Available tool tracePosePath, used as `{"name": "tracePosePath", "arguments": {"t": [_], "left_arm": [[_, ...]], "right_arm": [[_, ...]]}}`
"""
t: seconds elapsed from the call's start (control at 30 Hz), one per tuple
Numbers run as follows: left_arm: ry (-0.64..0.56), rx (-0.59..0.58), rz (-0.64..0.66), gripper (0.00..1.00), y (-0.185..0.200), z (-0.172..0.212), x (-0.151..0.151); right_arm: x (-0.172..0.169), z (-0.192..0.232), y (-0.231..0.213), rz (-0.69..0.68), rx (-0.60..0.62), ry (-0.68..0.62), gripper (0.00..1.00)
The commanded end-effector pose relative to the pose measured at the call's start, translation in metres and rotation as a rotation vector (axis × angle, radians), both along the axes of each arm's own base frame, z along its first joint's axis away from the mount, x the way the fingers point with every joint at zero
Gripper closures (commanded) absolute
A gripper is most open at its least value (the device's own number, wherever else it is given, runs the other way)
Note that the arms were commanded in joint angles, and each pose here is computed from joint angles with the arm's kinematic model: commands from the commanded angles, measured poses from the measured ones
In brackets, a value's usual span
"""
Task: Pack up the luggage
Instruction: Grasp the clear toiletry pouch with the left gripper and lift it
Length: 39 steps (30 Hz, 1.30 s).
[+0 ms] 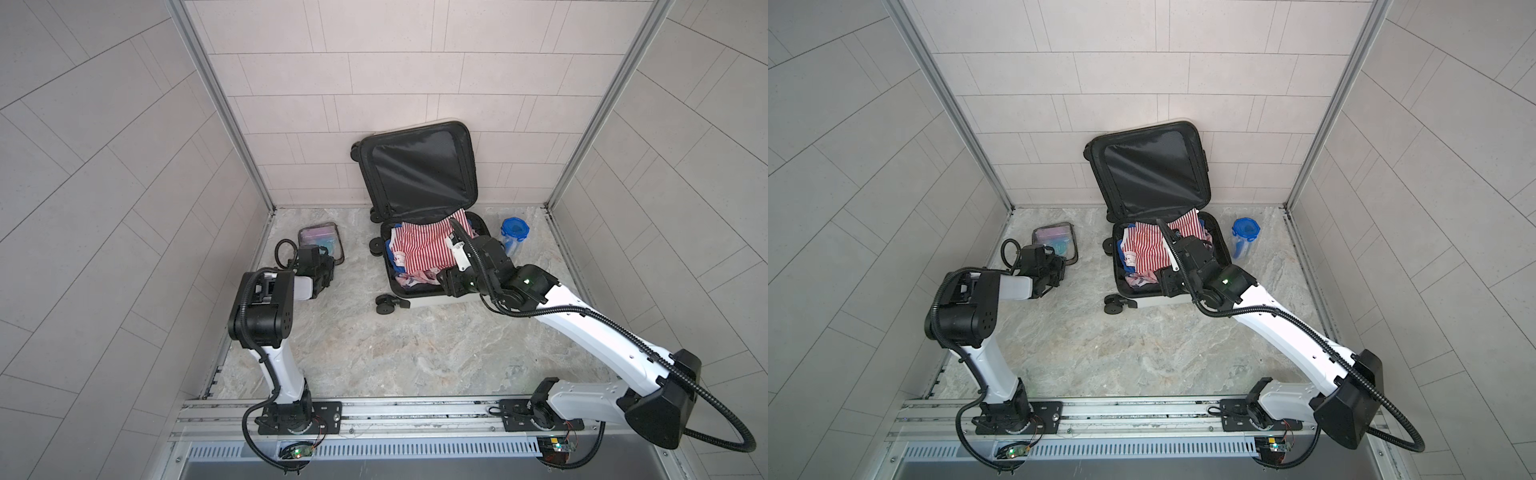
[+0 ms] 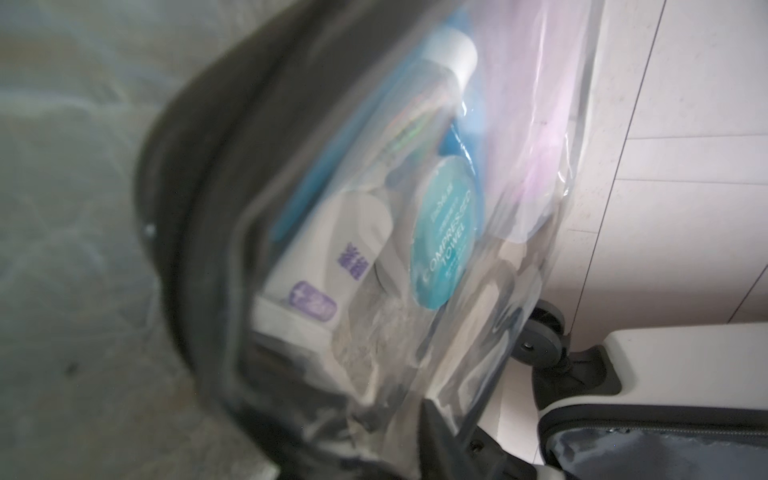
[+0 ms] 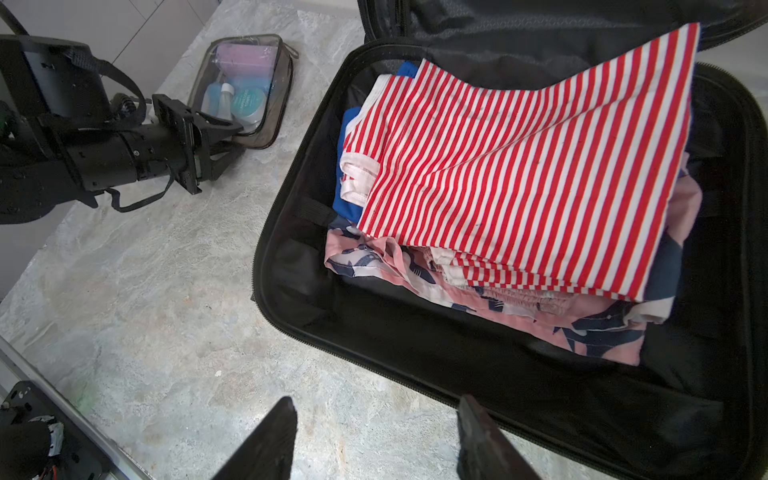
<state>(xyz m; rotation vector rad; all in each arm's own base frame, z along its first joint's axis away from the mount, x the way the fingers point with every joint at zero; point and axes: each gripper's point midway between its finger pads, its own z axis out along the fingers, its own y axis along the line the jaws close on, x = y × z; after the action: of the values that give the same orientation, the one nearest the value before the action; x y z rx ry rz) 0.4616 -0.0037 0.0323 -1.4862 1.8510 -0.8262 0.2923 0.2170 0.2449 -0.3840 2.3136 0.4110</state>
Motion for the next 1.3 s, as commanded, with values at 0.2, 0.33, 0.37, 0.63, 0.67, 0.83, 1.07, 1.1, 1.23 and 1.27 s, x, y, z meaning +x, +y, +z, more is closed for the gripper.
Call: {"name": "tracePosePath", "arguments": {"t": [0.2, 0.33, 0.37, 0.63, 0.67, 0.83, 1.07, 1.1, 1.23, 1.27], "left_arm": [[0.018, 0.034, 0.012, 0.96, 0.017, 0.013, -0.006], [0.031, 0.077, -0.017, 1.00, 0.017, 0.032, -0.015], [0.037, 0.089, -0.026, 1.00, 0.017, 0.036, -0.019], [0.107, 0.144, -0.108, 1.00, 0.010, 0.048, -0.068], [0.112, 0.146, -0.114, 1.00, 0.010, 0.048, -0.075], [0.135, 0.180, -0.138, 1.00, 0.007, 0.053, -0.125], [0.167, 0.245, -0.180, 1.00, 0.006, 0.063, -0.183], [0.176, 0.255, -0.197, 1.00, 0.005, 0.063, -0.189], [0.227, 0.296, -0.259, 1.00, 0.003, 0.061, -0.213], [0.238, 0.304, -0.274, 1.00, 0.002, 0.061, -0.217]], "right_arm": [[-0.006, 0.001, -0.008, -0.032, -0.002, -0.001, 0.37], [-0.005, -0.002, -0.005, -0.028, 0.009, 0.008, 0.37], [-0.005, -0.003, -0.003, -0.023, 0.011, 0.012, 0.37], [-0.004, -0.008, 0.013, 0.025, 0.040, 0.049, 0.37], [-0.004, -0.007, 0.015, 0.030, 0.044, 0.051, 0.37], [-0.004, -0.008, 0.028, 0.065, 0.056, 0.069, 0.37], [-0.005, -0.012, 0.050, 0.103, 0.067, 0.082, 0.38], [-0.005, -0.013, 0.054, 0.110, 0.069, 0.087, 0.37], [-0.007, -0.015, 0.075, 0.155, 0.073, 0.105, 0.38], [-0.007, -0.015, 0.080, 0.166, 0.075, 0.107, 0.38]]}}
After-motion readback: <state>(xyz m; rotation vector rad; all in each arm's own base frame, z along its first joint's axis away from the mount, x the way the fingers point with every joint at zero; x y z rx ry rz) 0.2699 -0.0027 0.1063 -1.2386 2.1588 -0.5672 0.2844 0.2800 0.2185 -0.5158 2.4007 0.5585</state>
